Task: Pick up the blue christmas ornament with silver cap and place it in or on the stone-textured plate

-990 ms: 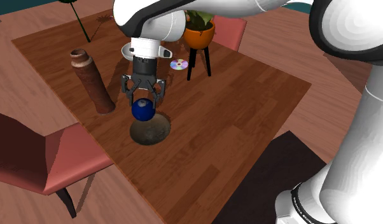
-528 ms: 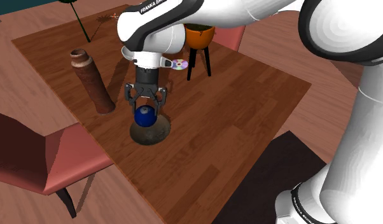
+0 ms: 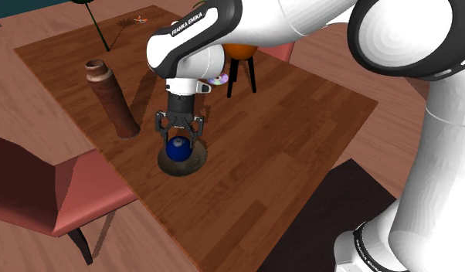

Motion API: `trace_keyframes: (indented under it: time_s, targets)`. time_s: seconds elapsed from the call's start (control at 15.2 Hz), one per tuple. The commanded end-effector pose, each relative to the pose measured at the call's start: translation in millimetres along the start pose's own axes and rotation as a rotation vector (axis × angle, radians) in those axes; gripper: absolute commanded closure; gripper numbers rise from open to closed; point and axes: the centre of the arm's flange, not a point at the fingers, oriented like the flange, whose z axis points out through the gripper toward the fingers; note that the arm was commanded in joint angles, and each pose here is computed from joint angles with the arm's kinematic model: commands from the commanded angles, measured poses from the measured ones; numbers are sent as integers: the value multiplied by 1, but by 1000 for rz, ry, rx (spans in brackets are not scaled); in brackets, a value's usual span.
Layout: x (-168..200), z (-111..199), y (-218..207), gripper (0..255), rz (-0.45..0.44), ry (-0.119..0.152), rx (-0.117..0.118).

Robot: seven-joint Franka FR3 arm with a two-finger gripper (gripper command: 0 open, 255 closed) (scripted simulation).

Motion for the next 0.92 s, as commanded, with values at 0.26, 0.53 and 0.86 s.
trace_keyframes:
  time_s: [0.26, 0.53, 0.86]
  targets:
    - [1, 0, 0, 255, 0, 1, 1]
    - [1, 0, 0, 0, 0, 1, 1]
    - [1, -26, 0, 0, 0, 1, 1]
